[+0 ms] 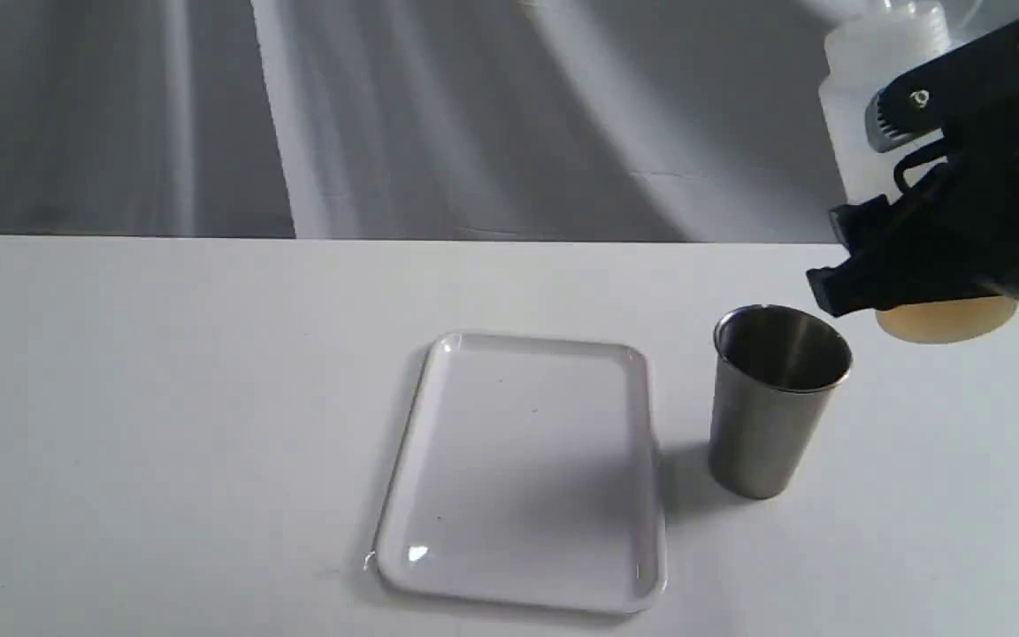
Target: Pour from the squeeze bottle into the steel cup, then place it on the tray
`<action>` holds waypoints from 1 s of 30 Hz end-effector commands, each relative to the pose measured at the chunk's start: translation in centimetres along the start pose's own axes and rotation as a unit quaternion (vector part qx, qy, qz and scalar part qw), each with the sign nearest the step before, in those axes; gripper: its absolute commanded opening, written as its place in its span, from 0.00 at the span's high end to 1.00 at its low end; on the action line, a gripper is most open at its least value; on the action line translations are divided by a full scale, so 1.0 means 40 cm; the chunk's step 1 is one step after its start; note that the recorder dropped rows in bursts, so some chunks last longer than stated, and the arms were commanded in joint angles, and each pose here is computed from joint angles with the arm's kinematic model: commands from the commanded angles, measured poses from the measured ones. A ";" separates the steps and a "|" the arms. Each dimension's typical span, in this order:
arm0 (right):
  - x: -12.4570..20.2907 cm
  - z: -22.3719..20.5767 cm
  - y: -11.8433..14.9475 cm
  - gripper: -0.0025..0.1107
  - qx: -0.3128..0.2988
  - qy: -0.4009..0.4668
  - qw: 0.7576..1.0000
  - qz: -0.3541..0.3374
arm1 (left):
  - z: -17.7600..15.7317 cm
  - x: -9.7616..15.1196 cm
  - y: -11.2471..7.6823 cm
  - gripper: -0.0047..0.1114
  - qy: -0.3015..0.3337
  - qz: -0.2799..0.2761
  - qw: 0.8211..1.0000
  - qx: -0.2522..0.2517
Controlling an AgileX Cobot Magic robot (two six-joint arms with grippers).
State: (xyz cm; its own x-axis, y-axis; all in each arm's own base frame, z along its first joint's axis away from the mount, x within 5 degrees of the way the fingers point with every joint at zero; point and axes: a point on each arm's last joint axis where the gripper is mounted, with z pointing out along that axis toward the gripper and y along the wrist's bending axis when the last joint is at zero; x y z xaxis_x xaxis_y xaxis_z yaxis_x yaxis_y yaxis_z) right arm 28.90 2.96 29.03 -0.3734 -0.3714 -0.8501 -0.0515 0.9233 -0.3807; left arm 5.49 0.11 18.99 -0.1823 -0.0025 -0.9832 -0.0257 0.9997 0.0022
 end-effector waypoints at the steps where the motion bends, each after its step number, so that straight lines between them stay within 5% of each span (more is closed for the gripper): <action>1: -0.031 -0.041 0.003 0.98 -0.043 -0.039 0.998 0.008 | 0.000 0.002 -0.001 0.89 -0.003 0.000 1.000 0.002; 7: -0.070 -0.108 0.012 0.98 -0.115 -0.091 0.988 0.048 | 0.000 0.002 -0.001 0.89 -0.003 -0.001 1.000 0.002; 20: -0.145 -0.202 0.048 0.98 -0.274 -0.225 0.926 0.133 | 0.000 0.002 -0.001 0.89 -0.003 -0.001 1.000 0.002; 30: -0.150 -0.205 0.043 0.98 -0.271 -0.260 0.909 0.181 | 0.000 0.002 -0.001 0.89 -0.003 0.000 1.000 0.002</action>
State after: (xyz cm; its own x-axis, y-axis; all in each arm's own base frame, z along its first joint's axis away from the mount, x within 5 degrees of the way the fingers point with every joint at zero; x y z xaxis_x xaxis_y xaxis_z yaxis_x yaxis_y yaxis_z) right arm 23.83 7.62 36.10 -0.0078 0.0589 -0.9982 -0.5064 0.8605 0.0547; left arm 5.49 0.11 18.99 -0.1823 -0.0025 -0.9832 -0.0257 0.9997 0.0022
